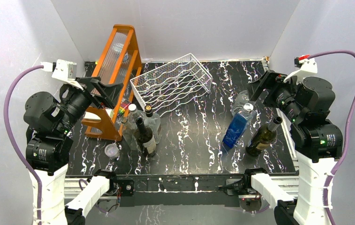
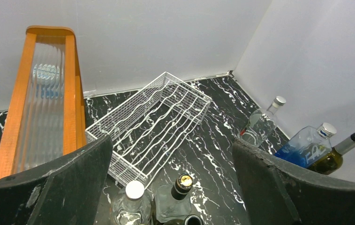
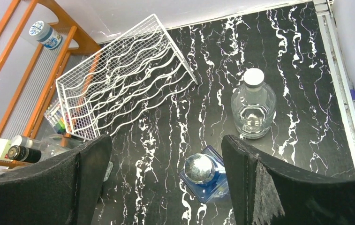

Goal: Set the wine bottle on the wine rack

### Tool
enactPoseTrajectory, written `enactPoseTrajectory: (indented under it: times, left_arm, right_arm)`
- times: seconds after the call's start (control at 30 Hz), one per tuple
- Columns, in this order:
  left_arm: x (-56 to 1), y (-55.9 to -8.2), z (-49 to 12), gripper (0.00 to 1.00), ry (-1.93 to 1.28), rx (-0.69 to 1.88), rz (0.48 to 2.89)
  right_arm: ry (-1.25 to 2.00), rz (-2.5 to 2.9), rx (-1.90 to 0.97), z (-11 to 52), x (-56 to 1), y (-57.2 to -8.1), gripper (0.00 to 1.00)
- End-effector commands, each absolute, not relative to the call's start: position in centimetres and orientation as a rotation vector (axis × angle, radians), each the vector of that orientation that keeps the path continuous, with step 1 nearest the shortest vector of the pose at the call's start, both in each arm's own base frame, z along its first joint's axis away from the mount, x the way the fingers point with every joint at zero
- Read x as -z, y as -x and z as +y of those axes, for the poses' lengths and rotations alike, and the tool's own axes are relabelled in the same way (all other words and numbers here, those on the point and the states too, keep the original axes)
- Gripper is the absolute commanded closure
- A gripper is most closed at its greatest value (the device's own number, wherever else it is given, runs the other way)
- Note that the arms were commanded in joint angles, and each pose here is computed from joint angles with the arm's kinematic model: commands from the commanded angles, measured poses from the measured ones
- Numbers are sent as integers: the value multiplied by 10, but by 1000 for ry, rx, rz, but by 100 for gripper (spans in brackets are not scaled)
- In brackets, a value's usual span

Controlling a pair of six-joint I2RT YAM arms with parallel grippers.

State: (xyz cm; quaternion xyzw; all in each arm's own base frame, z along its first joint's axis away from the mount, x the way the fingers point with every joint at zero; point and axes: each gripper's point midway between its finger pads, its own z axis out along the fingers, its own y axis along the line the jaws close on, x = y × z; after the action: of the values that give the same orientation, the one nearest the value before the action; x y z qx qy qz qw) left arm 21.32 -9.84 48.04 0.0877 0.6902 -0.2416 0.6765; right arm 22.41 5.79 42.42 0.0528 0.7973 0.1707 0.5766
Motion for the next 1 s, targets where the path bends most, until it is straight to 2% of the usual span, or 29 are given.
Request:
enactPoseTrajectory:
  times: [0.0,0.33,0.57,0.97]
  left_arm:
    - [-489,-205,-114,2,-299,584,1501]
    - [-461,-182,-147,2,-521,663,1497]
    - [-455,-185,-141,2,-475,630,1518]
    - [-458,-197,-164,2,-542,716,1499]
  right_arm:
    - [-117,1882,-367,53,-428,-220,2]
    - [1,2120,-442,71,-389,-199,9]
    - [14,2205,-435,73,-368,-208,13]
    - [-94,2295,-211,43,-333,-228,14]
